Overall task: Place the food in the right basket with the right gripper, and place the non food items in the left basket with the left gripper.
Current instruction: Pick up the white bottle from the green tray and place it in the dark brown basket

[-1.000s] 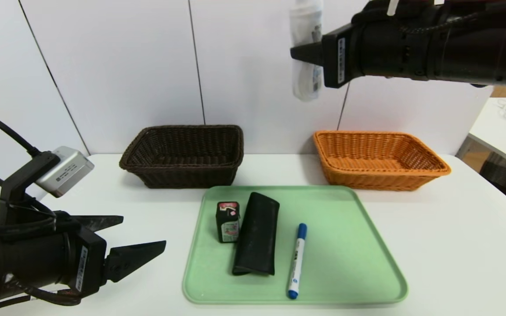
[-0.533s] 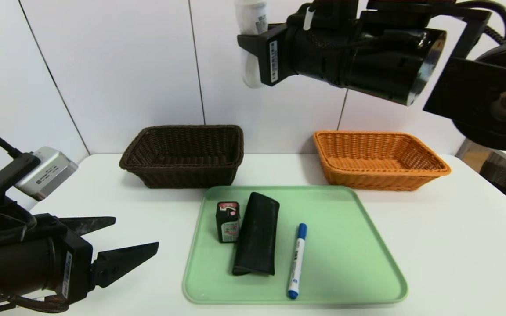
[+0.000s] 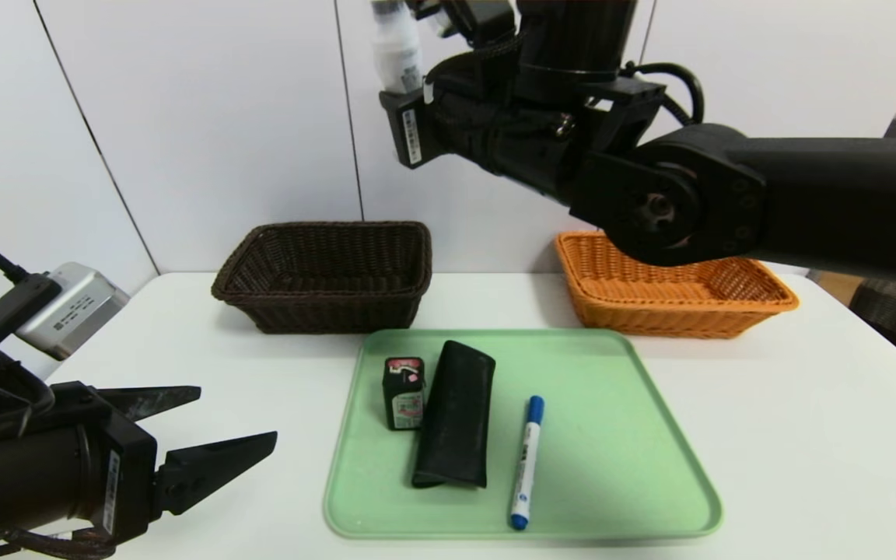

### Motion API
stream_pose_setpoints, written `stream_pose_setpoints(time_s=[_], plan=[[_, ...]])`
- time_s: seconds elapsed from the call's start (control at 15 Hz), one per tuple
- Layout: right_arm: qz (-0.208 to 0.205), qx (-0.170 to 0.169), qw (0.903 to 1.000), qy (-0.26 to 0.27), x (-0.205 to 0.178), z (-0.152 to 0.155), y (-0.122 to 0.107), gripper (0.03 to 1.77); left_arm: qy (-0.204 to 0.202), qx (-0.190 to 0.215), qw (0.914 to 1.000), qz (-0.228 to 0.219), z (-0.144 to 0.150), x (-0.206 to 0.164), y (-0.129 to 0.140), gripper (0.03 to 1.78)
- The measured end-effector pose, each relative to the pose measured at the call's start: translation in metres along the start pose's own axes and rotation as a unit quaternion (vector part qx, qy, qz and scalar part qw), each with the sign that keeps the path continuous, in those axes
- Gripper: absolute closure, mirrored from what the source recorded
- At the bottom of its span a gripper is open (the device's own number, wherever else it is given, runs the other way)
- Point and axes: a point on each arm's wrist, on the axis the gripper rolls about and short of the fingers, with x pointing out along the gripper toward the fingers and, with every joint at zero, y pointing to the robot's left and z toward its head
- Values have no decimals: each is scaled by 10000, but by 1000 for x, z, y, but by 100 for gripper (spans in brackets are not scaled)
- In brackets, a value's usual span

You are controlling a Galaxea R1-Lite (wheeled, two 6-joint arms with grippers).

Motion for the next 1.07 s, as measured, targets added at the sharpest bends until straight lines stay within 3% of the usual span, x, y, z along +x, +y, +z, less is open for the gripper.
stream_pose_setpoints(time_s=[0.67, 1.07], plan=[[273, 121, 9969, 732, 39, -78, 32, 129, 178, -7, 9998, 19, -7, 5, 1, 12], [559, 222, 9967, 538, 50, -97, 36, 129, 203, 1, 9998, 20, -9, 5, 2, 12]])
